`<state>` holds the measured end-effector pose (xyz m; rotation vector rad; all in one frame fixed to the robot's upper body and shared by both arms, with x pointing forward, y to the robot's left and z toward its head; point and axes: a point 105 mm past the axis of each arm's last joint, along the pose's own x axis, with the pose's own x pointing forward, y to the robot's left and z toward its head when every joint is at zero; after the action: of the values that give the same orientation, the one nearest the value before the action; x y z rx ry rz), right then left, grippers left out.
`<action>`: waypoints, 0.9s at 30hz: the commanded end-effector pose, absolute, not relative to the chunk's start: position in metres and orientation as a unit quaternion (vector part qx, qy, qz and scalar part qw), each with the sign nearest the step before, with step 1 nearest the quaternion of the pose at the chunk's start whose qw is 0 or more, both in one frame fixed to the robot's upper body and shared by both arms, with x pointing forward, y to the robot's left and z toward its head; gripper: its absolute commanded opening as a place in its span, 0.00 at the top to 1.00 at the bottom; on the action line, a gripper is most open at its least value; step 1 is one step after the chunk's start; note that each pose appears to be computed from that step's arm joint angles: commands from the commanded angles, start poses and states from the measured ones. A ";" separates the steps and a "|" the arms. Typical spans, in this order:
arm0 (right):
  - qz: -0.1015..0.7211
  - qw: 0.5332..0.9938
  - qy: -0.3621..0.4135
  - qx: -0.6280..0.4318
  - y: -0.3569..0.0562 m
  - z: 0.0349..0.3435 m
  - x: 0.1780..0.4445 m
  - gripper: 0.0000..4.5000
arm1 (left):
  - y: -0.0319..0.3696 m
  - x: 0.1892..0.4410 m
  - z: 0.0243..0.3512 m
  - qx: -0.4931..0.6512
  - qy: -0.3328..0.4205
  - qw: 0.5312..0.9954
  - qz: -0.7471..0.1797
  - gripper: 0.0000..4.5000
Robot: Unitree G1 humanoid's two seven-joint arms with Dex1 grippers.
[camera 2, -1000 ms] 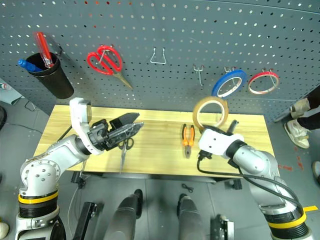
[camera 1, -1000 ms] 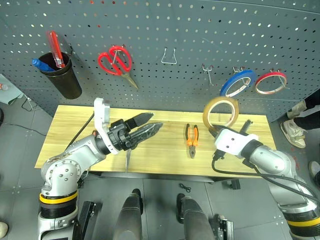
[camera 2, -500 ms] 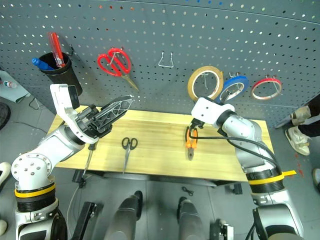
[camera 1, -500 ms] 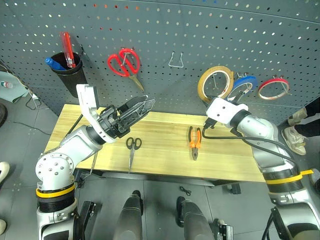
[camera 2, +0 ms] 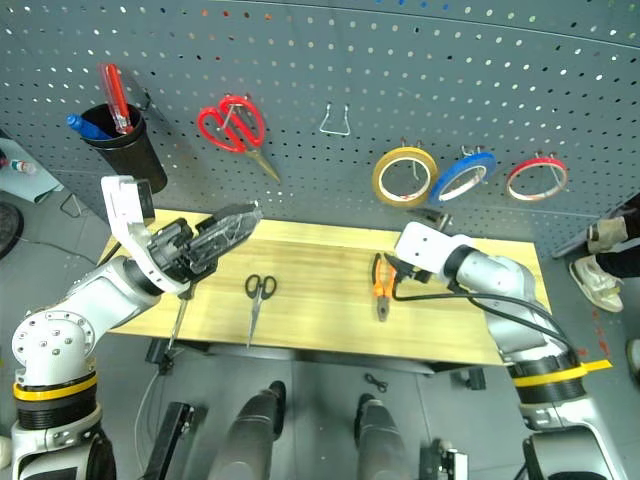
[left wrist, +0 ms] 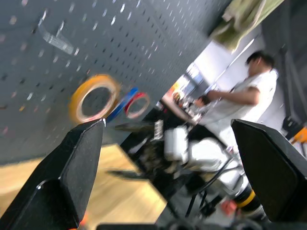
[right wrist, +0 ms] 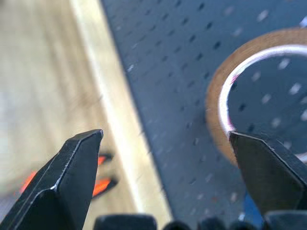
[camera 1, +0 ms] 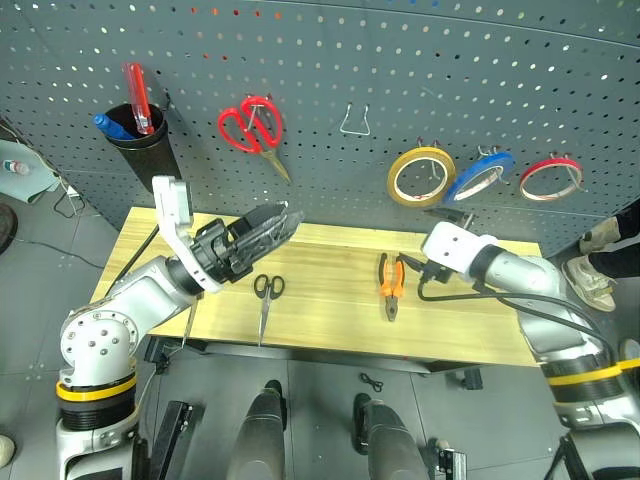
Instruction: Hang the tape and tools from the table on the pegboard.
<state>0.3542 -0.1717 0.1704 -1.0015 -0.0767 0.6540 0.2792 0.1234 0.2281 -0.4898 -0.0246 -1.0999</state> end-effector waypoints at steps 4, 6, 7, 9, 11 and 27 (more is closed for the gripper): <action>0.351 0.883 0.146 -0.275 -0.164 0.133 0.340 0.01 | 0.139 0.264 0.177 -0.155 0.076 0.835 -0.522 0.00; 0.329 0.899 0.193 -0.216 -0.159 0.129 0.350 0.01 | 0.147 0.259 0.168 -0.157 0.091 0.839 -0.513 0.00; 0.309 0.907 0.218 -0.183 -0.157 0.126 0.358 0.01 | 0.151 0.258 0.164 -0.158 0.097 0.842 -0.507 0.00; 0.279 0.916 0.255 -0.134 -0.152 0.123 0.372 0.01 | 0.155 0.255 0.160 -0.161 0.100 0.846 -0.499 0.00; 0.260 0.919 0.278 -0.106 -0.149 0.121 0.380 0.01 | 0.156 0.252 0.159 -0.164 0.101 0.848 -0.495 0.00; 0.096 0.925 0.367 -0.018 -0.156 0.085 0.423 0.01 | 0.156 0.243 0.161 -0.171 0.099 0.859 -0.472 0.00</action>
<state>0.4158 -0.1558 0.0735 -0.0523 0.7975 0.2060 0.2480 0.1592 0.1528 -0.3679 0.2374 -0.9685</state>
